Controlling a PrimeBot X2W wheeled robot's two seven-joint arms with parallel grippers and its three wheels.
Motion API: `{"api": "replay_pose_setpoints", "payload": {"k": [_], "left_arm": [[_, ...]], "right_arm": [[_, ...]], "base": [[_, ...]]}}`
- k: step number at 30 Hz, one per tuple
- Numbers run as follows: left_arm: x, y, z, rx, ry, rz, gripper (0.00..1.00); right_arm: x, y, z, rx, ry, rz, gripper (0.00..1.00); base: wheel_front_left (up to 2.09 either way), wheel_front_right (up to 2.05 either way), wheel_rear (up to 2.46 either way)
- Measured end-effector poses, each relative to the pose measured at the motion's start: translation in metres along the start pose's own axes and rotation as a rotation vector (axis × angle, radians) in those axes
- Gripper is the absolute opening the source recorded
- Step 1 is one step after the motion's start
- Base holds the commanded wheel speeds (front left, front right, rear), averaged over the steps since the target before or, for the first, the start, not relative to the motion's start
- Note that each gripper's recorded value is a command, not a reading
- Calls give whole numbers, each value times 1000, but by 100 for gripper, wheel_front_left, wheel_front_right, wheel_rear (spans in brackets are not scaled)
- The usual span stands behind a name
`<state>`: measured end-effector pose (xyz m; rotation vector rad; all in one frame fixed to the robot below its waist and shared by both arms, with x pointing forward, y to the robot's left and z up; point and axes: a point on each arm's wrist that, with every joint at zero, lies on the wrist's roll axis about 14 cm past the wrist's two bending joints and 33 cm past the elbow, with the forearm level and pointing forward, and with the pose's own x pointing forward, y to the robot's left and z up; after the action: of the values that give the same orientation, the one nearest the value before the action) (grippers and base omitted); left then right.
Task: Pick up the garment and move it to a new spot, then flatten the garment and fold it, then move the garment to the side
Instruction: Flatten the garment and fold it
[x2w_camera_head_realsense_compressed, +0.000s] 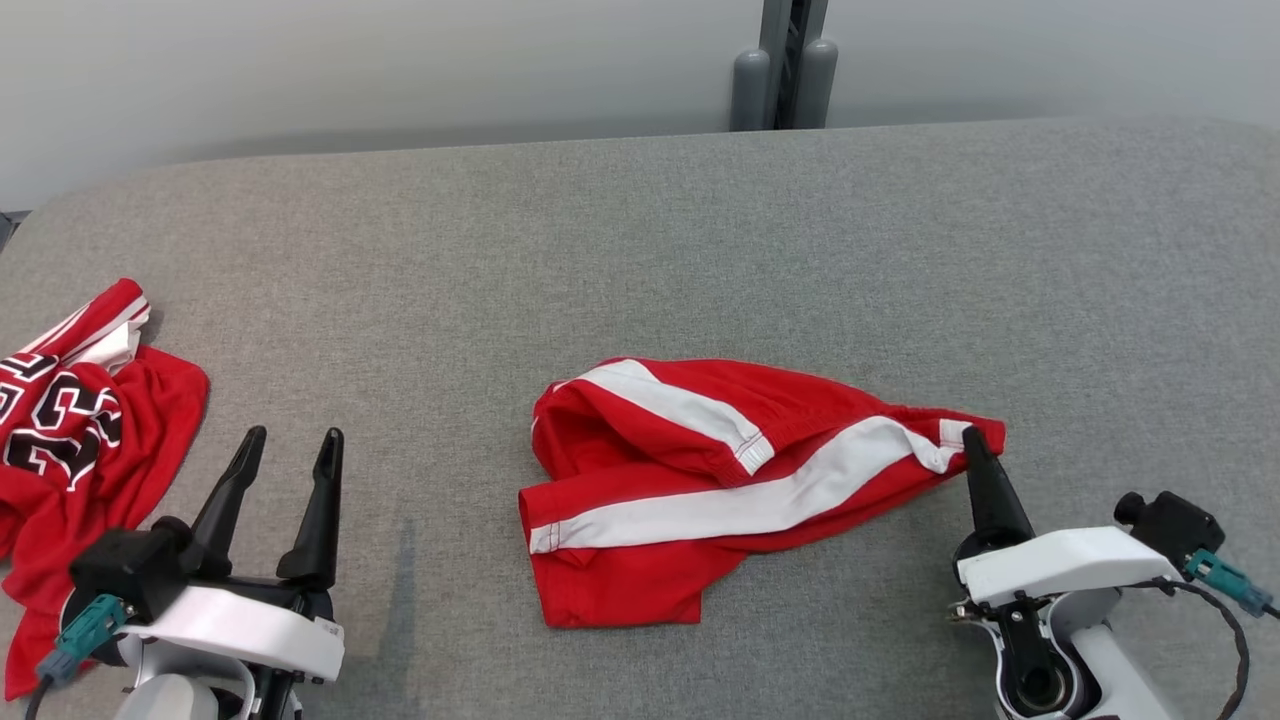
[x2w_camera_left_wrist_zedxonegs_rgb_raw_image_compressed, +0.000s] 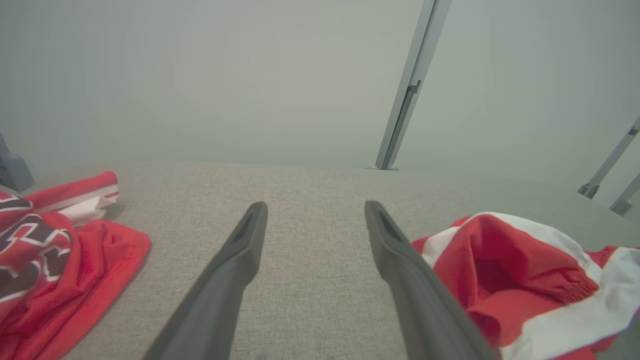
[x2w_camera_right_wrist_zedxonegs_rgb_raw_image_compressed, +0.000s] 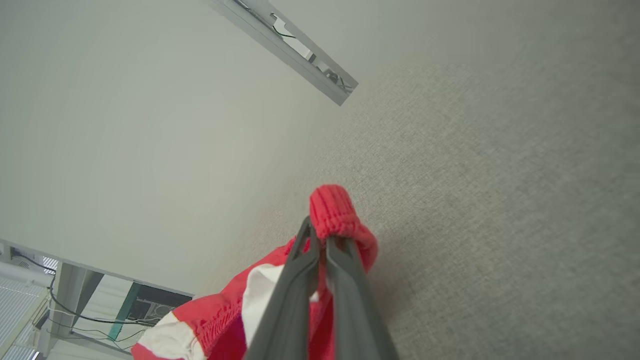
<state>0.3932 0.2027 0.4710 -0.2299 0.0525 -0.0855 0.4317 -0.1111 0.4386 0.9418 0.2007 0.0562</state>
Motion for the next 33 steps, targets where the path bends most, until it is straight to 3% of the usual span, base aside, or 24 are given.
{"api": "replay_pose_setpoints", "payload": {"k": [1, 2, 3, 4, 9, 16, 25, 33], "left_arm": [[2, 0, 0, 1, -1, -1, 100], [3, -1, 1, 1, -2, -4, 100], [4, -1, 1, 3, -2, -6, 100], [4, -1, 0, 4, -1, -6, 100], [3, 1, 2, 5, -6, 0, 100], [-2, 8, 9, 25, -26, 32, 100], [-15, 15, 26, 60, -79, 78, 100], [-35, 11, 34, 66, -98, 92, 100]], "right_arm": [[0, -5, -1, 11, -1, -18, 0], [-1, -9, -4, 15, 6, -32, 20], [-1, -11, -5, 18, 6, -40, 95], [0, -11, -4, 22, 2, -44, 100], [-1, -18, 8, -28, -28, -56, 100], [-15, -34, 58, -278, -117, -58, 100], [-30, 22, 116, -685, -292, 98, 100], [-50, 54, 98, -875, -236, 173, 100]], "base": [[0, 0, 0], [0, 0, 0], [0, 0, 0], [0, 0, 0], [0, 0, 0], [0, 0, 0], [0, 0, 0], [0, 0, 0]]}}
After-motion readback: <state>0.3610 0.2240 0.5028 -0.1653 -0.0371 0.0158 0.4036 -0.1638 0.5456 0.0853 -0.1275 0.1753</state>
